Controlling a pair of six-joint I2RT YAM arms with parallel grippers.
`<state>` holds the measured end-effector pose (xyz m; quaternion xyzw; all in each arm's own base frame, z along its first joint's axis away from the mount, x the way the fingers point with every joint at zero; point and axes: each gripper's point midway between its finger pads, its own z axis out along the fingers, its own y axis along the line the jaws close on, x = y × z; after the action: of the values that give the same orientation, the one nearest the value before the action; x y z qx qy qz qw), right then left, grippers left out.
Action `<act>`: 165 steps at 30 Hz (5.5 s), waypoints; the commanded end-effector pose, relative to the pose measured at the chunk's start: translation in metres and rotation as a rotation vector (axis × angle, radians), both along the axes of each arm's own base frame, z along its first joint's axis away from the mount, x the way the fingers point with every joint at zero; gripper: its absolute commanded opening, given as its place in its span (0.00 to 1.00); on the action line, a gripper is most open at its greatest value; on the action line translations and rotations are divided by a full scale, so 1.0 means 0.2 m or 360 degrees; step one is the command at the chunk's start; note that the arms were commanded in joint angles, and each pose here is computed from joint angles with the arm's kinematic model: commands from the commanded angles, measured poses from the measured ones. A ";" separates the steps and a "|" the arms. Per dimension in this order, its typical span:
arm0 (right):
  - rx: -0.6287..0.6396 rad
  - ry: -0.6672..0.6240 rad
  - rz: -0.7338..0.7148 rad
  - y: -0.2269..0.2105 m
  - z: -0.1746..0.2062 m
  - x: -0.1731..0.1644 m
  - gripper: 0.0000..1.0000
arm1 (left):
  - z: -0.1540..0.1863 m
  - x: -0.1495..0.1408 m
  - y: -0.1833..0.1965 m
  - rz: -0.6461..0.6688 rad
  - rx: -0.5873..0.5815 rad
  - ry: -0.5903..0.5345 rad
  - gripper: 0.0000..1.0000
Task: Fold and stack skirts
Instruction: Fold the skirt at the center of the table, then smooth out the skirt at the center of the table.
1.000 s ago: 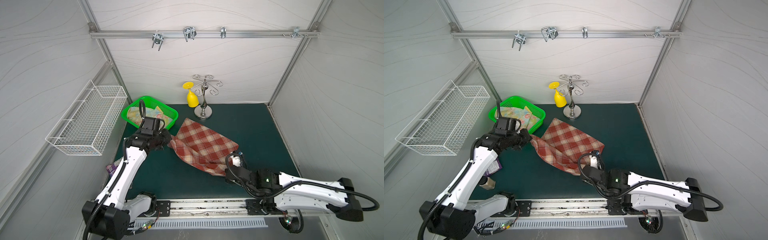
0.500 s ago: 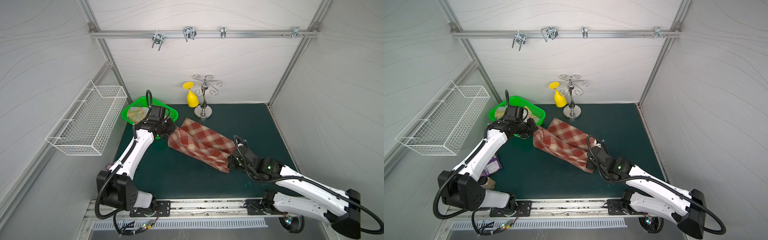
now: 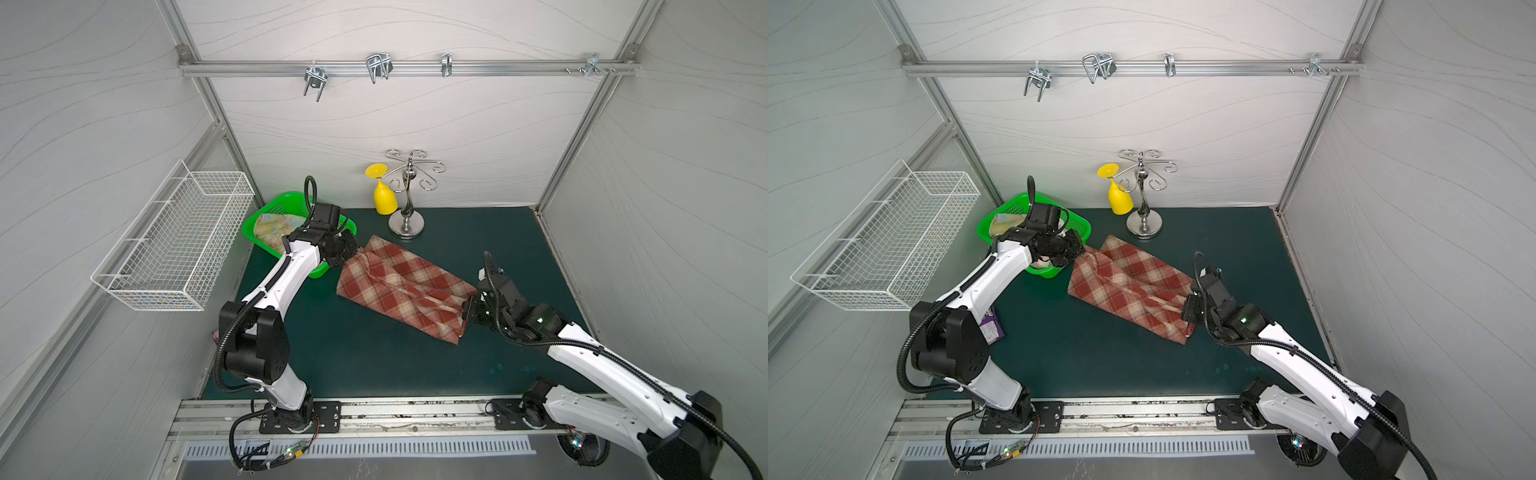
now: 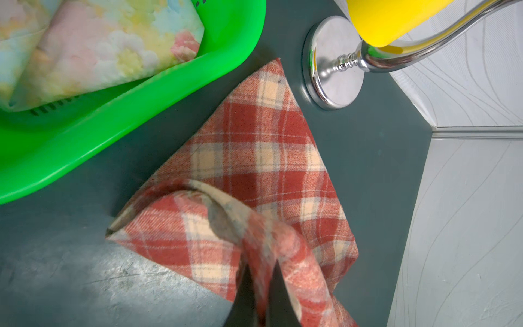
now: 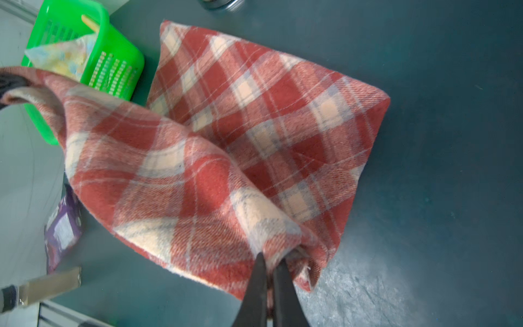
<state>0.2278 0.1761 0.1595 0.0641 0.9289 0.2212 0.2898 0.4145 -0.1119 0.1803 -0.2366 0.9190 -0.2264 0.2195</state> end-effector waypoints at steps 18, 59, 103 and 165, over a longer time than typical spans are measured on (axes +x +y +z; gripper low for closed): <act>0.0150 0.0190 -0.0157 -0.14 -0.20 0.23 0.03 | -0.06 0.30 -0.01 0.0039 0.0028 -0.0037 0.03; 0.0229 0.0191 -0.0229 -0.25 -0.22 0.42 0.90 | -0.03 0.28 -0.18 -0.0130 -0.0114 -0.0098 0.67; 0.0127 0.0398 0.0150 0.11 -0.69 0.24 0.99 | -0.55 0.41 -0.45 -0.0190 -0.0281 0.0050 0.99; 0.0020 0.0218 0.0156 -0.01 -0.46 0.50 0.99 | -0.37 0.68 -0.73 -0.0269 -0.0523 -0.0202 0.99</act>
<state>0.3270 0.1791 0.0738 0.0380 0.9450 0.2425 0.2161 0.5408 -0.2485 0.1055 -0.1818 0.8720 -0.3990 0.2175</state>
